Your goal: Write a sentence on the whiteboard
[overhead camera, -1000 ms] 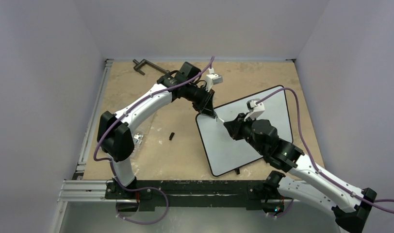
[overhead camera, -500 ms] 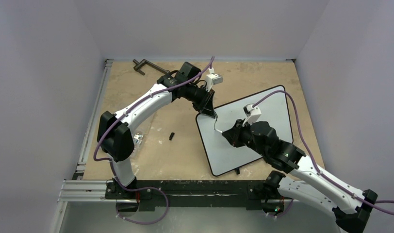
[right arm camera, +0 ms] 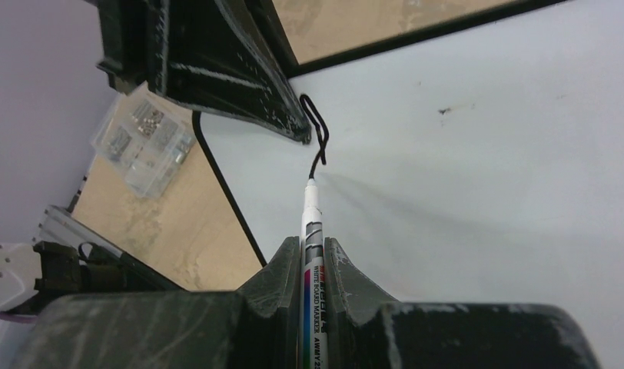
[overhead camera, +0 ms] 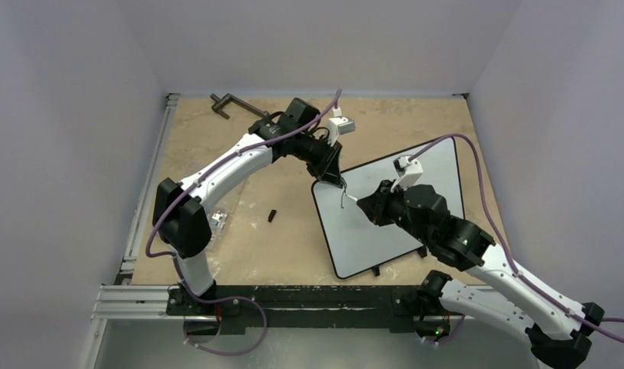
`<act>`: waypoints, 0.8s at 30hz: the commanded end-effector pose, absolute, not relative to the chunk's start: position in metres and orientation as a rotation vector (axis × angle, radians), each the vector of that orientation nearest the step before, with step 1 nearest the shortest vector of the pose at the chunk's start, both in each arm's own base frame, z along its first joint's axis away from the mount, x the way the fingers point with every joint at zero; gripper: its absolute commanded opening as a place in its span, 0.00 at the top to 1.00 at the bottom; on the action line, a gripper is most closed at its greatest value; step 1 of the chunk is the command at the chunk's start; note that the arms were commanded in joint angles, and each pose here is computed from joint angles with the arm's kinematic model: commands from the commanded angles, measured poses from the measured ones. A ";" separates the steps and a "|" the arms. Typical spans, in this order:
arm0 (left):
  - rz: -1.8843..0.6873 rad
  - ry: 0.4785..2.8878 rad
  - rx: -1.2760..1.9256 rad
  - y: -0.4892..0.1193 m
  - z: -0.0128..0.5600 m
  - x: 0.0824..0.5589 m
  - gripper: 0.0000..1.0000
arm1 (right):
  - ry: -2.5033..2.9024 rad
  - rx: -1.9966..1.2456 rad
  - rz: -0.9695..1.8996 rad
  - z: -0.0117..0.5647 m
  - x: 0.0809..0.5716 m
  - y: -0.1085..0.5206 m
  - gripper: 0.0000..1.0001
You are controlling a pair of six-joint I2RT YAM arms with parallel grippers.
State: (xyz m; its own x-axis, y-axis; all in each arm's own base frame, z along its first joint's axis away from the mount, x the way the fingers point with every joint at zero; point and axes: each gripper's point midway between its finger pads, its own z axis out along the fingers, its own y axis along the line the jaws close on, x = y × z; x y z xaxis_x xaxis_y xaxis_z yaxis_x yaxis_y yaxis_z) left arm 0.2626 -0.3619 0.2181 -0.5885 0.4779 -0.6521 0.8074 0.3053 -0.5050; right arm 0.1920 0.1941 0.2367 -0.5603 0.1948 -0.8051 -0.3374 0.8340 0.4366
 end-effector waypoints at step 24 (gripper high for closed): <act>-1.020 2.061 1.235 -0.360 0.229 0.275 1.00 | 1.949 0.016 0.446 0.265 0.237 0.175 1.00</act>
State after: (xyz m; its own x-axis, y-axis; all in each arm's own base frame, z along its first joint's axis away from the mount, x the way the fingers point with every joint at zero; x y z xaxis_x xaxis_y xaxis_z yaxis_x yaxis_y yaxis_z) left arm 0.2620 -0.3608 0.2183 -0.5875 0.4805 -0.6511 0.8084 0.3141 -0.4978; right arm 0.2327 0.1946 0.2631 -0.4439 0.2289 -0.8663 -0.2613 0.8917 0.3695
